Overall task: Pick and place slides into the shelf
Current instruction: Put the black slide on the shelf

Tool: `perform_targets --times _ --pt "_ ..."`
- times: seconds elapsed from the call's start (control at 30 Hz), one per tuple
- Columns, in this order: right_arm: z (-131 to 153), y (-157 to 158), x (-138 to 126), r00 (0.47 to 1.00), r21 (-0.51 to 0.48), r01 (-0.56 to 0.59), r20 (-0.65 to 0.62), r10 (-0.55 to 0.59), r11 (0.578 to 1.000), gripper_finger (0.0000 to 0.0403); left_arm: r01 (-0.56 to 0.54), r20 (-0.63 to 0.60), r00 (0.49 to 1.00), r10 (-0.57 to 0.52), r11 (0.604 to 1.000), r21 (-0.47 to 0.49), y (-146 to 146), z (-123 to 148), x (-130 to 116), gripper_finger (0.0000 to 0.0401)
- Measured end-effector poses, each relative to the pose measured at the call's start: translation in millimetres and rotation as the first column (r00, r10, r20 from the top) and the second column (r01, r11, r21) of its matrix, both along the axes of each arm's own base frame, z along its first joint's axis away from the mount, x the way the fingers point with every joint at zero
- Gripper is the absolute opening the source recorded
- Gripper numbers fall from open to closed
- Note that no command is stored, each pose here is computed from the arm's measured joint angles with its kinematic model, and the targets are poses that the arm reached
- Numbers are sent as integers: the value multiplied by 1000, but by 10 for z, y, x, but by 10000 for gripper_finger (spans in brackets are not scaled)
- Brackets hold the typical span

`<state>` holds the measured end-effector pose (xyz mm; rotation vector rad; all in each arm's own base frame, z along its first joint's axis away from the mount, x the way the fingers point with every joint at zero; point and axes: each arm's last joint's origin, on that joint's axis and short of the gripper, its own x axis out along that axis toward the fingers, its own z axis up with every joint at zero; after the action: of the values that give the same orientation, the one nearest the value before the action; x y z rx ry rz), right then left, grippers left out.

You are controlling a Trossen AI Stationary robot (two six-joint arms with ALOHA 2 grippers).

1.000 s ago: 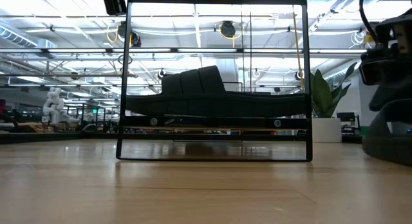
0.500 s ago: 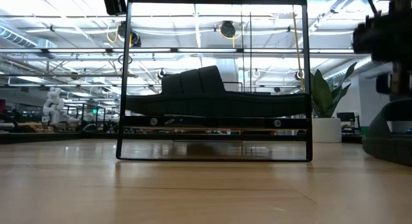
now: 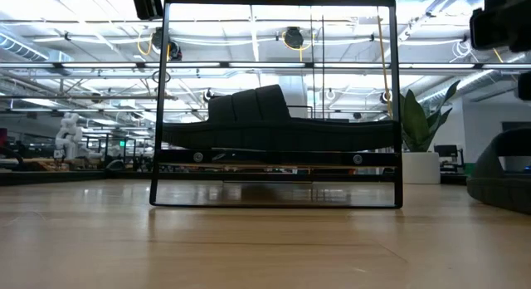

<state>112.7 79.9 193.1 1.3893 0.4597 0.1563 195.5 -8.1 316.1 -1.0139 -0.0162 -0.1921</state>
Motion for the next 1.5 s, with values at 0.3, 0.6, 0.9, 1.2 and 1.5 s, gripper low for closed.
perform_targets --times 0.3,0.6,0.9,1.2,1.5 --pt "283 296 124 997 -90 21 -66 -27 996 0 0 2 1000 0 1000 8 0 0 0 257" --pt "425 721 174 946 -130 -46 -324 1 990 0 20 3 1000 -20 1000 21 -6 0 -2 257" --pt "614 944 242 871 -281 -72 -486 -77 957 0 25 7 1000 -26 999 46 -9 0 -2 257" --pt "649 1088 378 813 -441 -125 -559 -163 889 0 25 6 1000 -26 999 39 -8 0 -2 257" --pt "702 1291 663 753 -525 -263 -636 -168 809 0 13 6 1000 -13 999 45 -5 0 -1 257"
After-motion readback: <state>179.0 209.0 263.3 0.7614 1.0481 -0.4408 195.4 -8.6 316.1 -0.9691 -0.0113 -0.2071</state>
